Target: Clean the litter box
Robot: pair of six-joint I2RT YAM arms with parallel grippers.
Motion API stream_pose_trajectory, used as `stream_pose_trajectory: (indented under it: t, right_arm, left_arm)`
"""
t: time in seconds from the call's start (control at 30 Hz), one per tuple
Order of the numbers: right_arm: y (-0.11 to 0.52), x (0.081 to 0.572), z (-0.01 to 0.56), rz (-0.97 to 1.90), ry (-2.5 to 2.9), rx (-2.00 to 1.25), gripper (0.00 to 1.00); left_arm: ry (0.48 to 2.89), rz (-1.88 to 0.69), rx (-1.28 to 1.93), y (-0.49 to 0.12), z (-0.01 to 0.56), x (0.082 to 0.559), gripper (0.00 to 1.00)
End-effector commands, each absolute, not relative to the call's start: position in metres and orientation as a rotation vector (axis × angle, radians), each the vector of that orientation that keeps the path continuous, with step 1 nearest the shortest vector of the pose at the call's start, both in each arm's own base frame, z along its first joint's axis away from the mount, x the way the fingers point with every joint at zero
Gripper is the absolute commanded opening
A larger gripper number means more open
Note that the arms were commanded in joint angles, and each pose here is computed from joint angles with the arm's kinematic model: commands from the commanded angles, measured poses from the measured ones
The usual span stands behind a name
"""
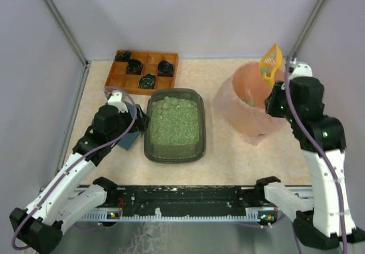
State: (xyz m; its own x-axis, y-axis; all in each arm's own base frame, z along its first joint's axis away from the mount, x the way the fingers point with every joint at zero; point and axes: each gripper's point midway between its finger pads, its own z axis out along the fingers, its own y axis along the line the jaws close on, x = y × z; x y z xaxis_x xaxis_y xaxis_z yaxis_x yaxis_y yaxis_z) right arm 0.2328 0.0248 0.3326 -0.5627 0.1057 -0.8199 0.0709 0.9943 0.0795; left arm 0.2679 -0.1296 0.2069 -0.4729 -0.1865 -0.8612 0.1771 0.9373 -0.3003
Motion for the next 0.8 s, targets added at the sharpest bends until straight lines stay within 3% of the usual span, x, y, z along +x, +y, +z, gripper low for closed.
stream_pose_trajectory:
  t: [0.0, 0.27, 0.5, 0.77]
  right_arm:
    - [0.064, 0.219, 0.410, 0.369, 1.819, 0.024, 0.00]
    - [0.142, 0.200, 0.397, 0.875, 1.794, -0.185, 0.00]
    - [0.174, 0.196, 0.374, 1.158, 1.803, -0.154, 0.00]
    - [0.177, 0.203, 0.352, 1.102, 1.871, -0.058, 0.00]
  left_arm:
    - [1.998, -0.426, -0.005, -0.128, 0.213, 0.269, 1.00]
    - [1.999, -0.444, 0.001, -0.130, 0.213, 0.269, 1.00]
    - [1.997, -0.454, -0.001, -0.131, 0.214, 0.269, 1.00]
    - [1.997, -0.459, -0.001, -0.130, 0.214, 0.270, 1.00]
